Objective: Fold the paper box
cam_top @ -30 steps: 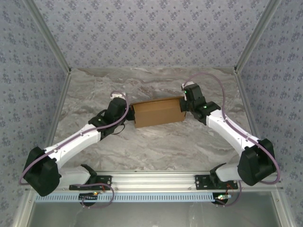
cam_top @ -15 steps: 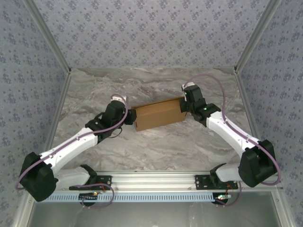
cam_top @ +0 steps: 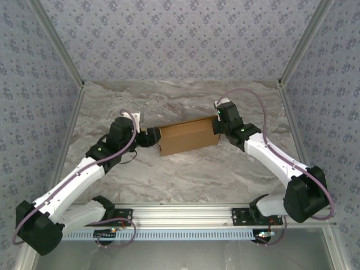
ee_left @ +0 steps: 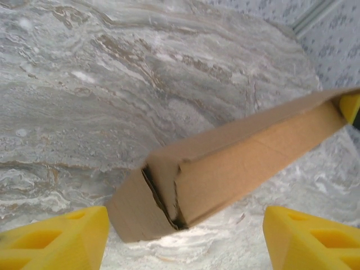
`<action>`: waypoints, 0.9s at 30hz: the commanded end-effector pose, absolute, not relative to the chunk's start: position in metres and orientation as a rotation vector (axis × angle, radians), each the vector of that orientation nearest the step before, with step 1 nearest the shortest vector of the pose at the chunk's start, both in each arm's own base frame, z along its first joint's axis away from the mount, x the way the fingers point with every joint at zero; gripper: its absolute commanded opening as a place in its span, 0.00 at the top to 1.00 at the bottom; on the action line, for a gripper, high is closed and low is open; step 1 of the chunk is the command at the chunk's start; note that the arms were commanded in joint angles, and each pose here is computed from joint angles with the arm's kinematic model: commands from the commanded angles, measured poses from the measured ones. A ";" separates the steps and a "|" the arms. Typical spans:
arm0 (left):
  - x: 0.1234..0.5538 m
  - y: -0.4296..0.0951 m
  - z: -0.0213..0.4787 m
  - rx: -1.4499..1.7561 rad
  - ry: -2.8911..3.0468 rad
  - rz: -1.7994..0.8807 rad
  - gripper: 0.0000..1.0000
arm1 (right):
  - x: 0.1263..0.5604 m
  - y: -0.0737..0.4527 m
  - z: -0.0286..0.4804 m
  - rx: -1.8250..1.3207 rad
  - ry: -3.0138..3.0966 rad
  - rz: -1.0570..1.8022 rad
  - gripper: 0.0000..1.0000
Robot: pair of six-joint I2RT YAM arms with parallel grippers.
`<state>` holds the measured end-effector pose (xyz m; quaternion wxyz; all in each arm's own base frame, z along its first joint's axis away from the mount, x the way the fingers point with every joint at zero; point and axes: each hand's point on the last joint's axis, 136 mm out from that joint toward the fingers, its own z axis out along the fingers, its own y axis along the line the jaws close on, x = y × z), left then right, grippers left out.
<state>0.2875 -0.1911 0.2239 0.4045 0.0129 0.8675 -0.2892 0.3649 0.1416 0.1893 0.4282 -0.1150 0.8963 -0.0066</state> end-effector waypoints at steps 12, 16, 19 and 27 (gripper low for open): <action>0.323 -0.214 0.209 -0.125 2.243 -0.944 0.31 | 0.340 0.137 0.148 -0.355 2.394 -0.062 0.94; 0.312 -0.218 0.183 -0.128 2.297 -0.950 0.36 | 0.339 0.137 0.147 -0.350 2.394 -0.063 0.94; 0.303 -0.219 0.165 -0.136 2.330 -0.950 0.40 | 0.338 0.136 0.147 -0.346 2.392 -0.066 0.94; 0.290 -0.208 0.127 -0.154 2.407 -0.876 0.47 | 0.337 0.137 0.155 -0.351 2.380 -0.053 0.84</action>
